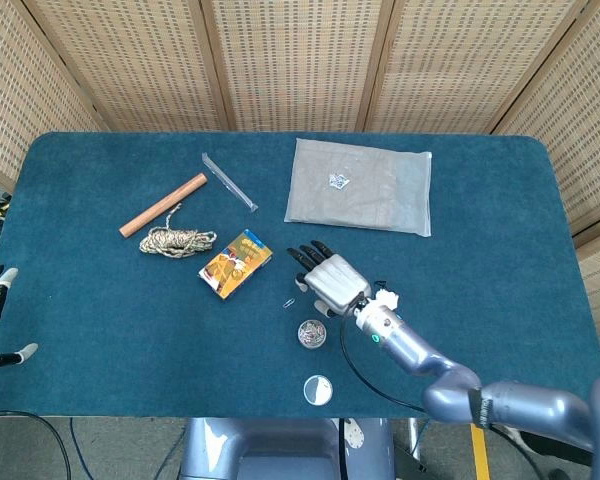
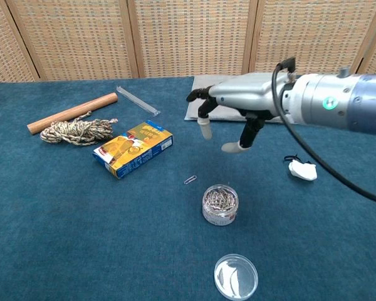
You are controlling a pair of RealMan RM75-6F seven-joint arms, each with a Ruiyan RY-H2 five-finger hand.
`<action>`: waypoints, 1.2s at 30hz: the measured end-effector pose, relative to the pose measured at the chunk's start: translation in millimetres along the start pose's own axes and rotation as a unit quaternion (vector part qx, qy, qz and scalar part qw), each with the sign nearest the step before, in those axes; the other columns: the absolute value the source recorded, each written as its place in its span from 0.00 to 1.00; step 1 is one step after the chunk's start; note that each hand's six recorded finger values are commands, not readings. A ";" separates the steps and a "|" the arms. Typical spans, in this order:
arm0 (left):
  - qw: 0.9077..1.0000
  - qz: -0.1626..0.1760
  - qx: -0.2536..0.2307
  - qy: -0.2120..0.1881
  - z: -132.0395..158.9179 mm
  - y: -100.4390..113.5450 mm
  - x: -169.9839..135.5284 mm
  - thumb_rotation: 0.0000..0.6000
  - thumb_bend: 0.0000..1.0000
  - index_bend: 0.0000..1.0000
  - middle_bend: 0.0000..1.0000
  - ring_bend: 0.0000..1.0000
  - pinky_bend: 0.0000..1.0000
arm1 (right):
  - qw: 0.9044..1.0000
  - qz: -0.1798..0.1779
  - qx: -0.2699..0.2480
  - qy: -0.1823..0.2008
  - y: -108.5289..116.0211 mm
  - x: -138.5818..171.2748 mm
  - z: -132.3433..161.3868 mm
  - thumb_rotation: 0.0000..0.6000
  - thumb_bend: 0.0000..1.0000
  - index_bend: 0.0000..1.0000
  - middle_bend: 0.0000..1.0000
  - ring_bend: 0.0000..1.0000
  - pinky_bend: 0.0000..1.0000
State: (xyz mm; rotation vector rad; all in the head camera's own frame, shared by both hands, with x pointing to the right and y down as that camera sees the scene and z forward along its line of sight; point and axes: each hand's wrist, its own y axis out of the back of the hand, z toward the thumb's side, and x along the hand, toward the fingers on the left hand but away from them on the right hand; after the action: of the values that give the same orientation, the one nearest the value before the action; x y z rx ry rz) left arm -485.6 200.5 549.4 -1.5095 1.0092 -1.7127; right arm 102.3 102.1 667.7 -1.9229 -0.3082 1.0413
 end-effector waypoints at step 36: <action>1.000 -0.002 -0.009 0.009 -3.8 1.3 6.1 1.00 0.00 0.00 0.00 0.00 0.00 | 0.998 0.049 0.010 -0.034 -58.0 -63.1 38.6 1.00 0.35 0.49 0.00 0.00 0.00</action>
State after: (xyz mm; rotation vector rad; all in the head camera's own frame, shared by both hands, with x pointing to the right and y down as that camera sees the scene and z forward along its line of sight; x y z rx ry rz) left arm -490.3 195.0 551.2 -1.5104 1.0342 -1.7273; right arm 44.7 121.6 739.2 -1.9043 -0.2426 1.1722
